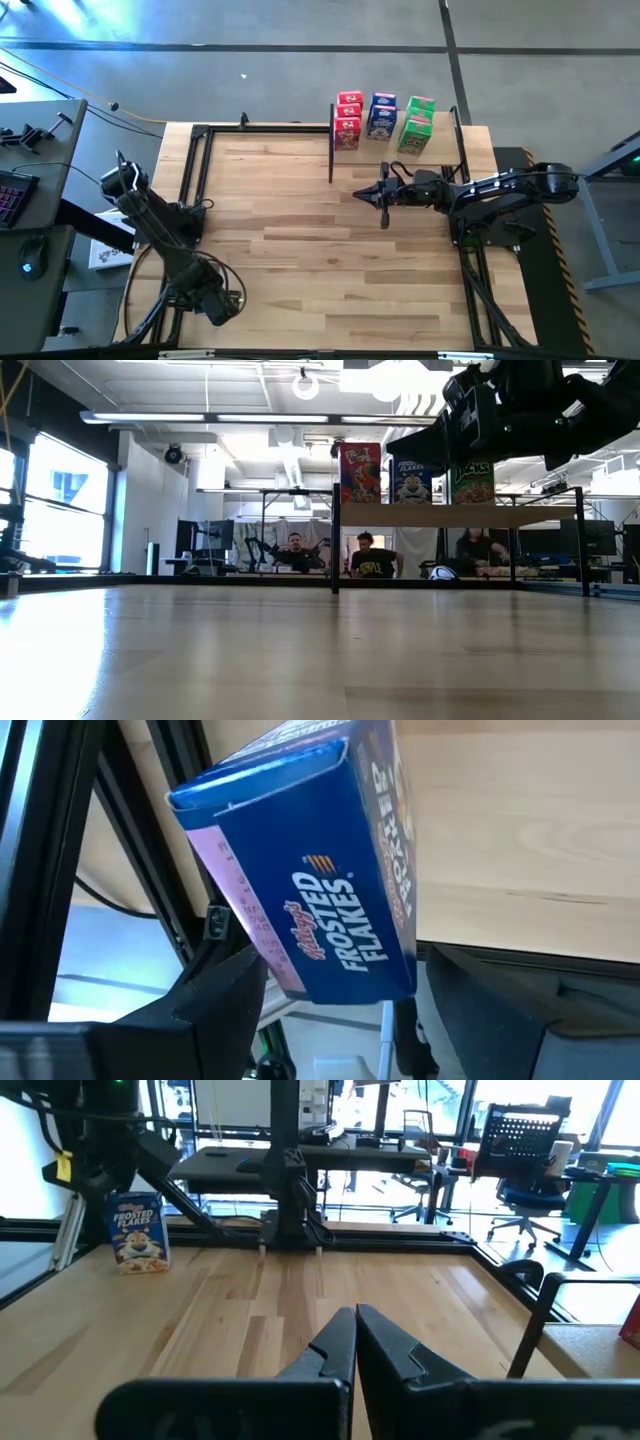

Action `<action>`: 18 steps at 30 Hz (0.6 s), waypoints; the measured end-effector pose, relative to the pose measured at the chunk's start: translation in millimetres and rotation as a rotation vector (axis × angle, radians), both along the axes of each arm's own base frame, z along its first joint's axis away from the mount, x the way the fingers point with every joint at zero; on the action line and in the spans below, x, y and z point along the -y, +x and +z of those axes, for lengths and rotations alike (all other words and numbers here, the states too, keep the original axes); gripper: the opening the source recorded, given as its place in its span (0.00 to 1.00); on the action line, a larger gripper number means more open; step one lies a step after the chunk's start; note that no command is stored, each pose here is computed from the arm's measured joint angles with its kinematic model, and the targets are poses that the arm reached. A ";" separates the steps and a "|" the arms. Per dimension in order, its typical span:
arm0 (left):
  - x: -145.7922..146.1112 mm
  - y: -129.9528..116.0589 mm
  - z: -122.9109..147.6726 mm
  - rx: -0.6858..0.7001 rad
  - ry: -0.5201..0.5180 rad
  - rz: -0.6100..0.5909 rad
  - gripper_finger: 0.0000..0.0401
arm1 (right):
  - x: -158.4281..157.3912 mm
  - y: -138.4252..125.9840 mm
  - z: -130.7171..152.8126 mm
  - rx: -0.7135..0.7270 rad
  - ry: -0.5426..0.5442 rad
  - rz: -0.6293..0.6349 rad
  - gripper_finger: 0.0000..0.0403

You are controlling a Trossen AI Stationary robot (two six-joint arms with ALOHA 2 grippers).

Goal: Stack cereal on shelf
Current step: Move the blue cereal box to the center of the table

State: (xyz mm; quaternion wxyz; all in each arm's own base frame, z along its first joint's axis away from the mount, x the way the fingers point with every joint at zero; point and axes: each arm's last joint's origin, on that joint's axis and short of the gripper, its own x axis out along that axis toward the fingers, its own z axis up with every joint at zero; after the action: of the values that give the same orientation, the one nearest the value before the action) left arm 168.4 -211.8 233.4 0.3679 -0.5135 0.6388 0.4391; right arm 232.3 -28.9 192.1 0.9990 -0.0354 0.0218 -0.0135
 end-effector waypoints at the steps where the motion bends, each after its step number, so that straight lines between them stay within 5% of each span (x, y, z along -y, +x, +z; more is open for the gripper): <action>1: 0.4 0.3 -1.0 -0.003 0.002 0.000 0.66 | 0.0 0.0 0.0 0.000 0.000 0.000 0.00; 7: 2.7 -0.4 -2.5 0.006 0.010 -0.007 0.65 | 0.0 0.0 1.0 0.010 0.007 0.000 0.00; 18: 3.4 -8.2 -3.1 0.036 0.078 -0.052 0.49 | 0.0 0.0 1.4 0.014 0.006 0.000 0.00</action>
State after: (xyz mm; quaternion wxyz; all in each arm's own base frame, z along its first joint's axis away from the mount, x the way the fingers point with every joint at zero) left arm 160.1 -215.3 230.3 0.4103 -0.4899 0.6276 0.4448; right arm 232.3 -28.9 193.5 0.9993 -0.0321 0.0148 -0.0136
